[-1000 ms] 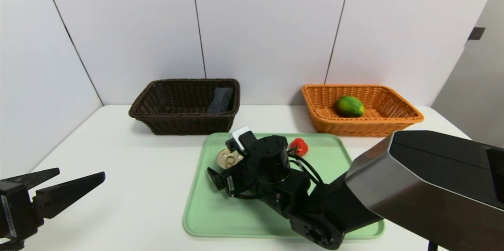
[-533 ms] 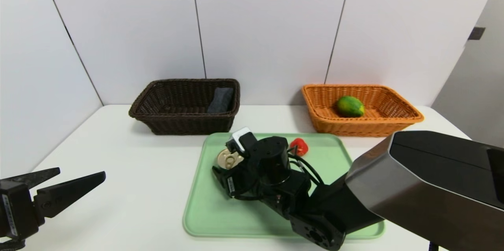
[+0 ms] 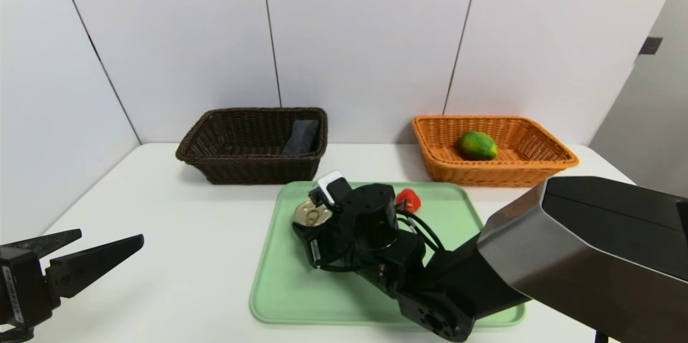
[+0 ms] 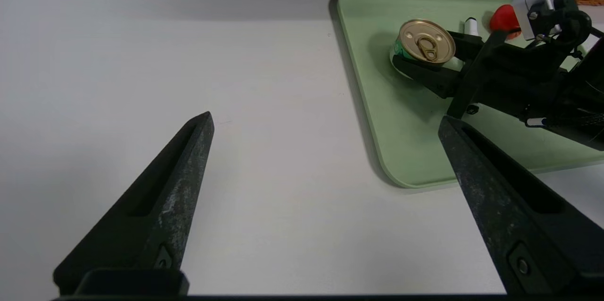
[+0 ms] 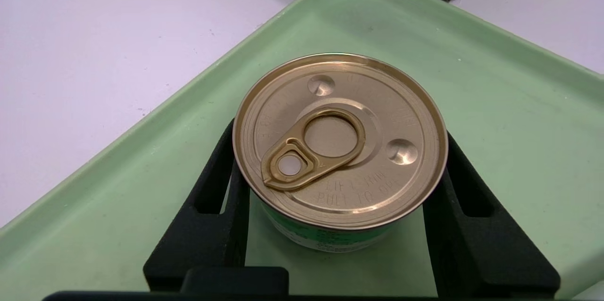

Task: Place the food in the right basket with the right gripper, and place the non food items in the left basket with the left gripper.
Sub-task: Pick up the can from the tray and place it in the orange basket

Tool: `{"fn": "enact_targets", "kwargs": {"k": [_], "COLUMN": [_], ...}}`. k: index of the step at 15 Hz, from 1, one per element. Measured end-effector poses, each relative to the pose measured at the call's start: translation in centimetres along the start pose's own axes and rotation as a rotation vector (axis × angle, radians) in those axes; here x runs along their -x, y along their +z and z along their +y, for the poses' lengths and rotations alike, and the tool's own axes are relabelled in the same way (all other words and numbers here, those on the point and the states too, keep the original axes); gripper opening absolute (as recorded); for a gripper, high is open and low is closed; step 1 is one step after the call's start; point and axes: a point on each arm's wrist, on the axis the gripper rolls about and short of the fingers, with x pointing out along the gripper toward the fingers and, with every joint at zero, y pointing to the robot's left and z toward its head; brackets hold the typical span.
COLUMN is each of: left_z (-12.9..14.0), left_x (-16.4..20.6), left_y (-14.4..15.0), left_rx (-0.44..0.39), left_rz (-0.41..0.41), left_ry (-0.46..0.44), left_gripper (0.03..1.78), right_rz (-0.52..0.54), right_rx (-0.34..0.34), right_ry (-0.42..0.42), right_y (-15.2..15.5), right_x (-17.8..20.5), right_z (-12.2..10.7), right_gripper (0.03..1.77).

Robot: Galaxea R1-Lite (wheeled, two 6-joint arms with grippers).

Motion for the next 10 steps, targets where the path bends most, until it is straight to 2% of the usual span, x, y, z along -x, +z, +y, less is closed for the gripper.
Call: {"fn": "enact_targets", "kwargs": {"k": [4, 7, 10], "left_z": [0.0, 0.0, 0.0], "left_x": [0.0, 0.0, -0.1], "left_y": [0.0, 0.0, 0.0], "left_rx": [0.000, 0.000, 0.001], "left_rz": [-0.001, 0.001, 0.004], "left_ry": [0.001, 0.002, 0.002], "left_gripper": [1.69, 1.69, 1.69], "right_rz": [-0.031, -0.047, -0.045], "right_rx": [-0.005, -0.020, -0.107], "right_ry": [0.008, 0.011, 0.015], "right_y": [2.3, 5.7, 10.8], "right_x": [1.5, 4.1, 7.8], "right_z": [0.2, -0.1, -1.3], "right_gripper": [0.99, 0.99, 0.99]}}
